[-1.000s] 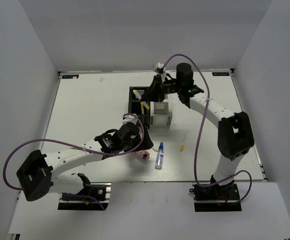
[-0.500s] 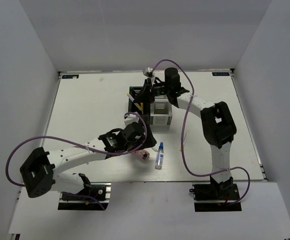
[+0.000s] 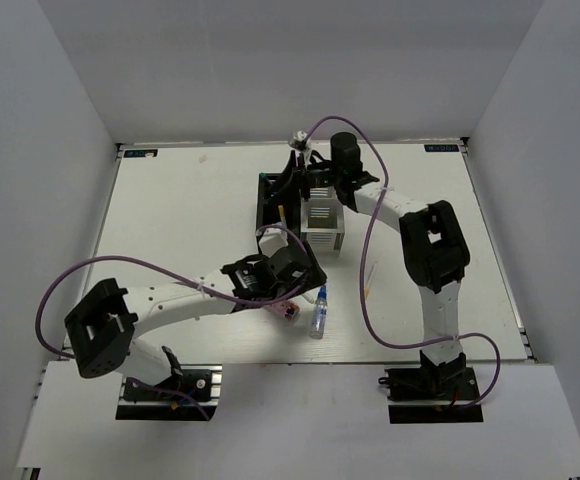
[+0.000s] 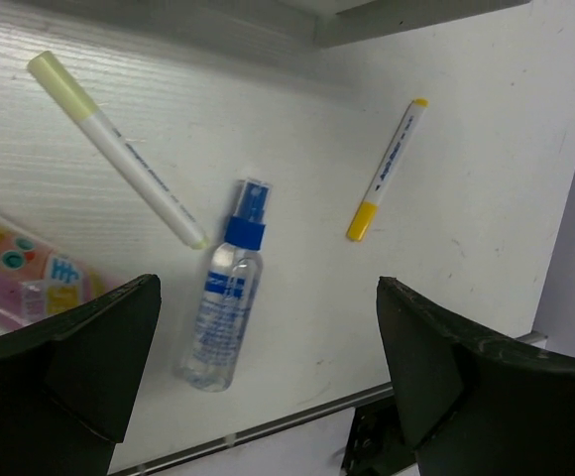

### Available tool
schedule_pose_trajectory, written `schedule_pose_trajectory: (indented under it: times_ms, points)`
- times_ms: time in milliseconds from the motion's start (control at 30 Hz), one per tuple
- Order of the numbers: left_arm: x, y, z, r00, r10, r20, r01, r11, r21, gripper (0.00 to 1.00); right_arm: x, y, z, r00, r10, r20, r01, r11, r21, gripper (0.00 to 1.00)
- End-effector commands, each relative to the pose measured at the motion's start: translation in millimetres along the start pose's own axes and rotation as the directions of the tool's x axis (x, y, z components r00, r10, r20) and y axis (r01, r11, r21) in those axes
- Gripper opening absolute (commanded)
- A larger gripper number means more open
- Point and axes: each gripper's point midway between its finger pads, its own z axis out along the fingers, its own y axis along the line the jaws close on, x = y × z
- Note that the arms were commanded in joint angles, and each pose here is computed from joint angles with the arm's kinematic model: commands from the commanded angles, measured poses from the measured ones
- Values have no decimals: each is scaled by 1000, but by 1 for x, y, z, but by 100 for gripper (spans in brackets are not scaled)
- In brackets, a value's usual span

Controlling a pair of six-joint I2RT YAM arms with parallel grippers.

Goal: Sort the stationery into containers
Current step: Place the stationery into the container, then grab a piece of stationery with the left arm

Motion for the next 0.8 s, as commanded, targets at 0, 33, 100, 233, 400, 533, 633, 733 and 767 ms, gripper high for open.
schedule_pose_trajectory:
  times_ms: [0,33,100,233,400,533,633,733,767]
  points:
    - [-15,-19,-2,994,-71,84,71,997,-5,100,-66,12,-32,995,-48,82,45,998,33,51]
    - [-15,-19,-2,989,-110,97,112,993,-22,100,-80,19,-40,995,-34,98,30,999,40,48]
    - [-22,-22,-1,979,-145,146,150,988,-30,100,-101,8,-72,992,-11,127,-8,989,146,11]
    - [-20,-19,8,968,-172,184,197,971,-132,95,-102,10,-147,988,114,102,-140,942,304,0]
    - [-8,-2,15,956,-200,216,262,912,-317,82,-55,60,-208,968,246,-39,-209,887,413,58]
    - [2,9,18,941,-251,229,319,884,-341,66,3,89,-237,941,311,-135,-200,831,519,72]
    - [1,10,20,924,-286,253,360,871,-333,58,25,112,-259,930,356,-88,-243,778,579,61]
    - [-5,10,17,923,-269,276,357,867,-347,57,45,127,-264,917,396,-50,-294,755,585,48]
    - [-3,15,17,929,-249,275,342,861,-376,57,49,129,-265,910,413,-44,-311,747,587,47]
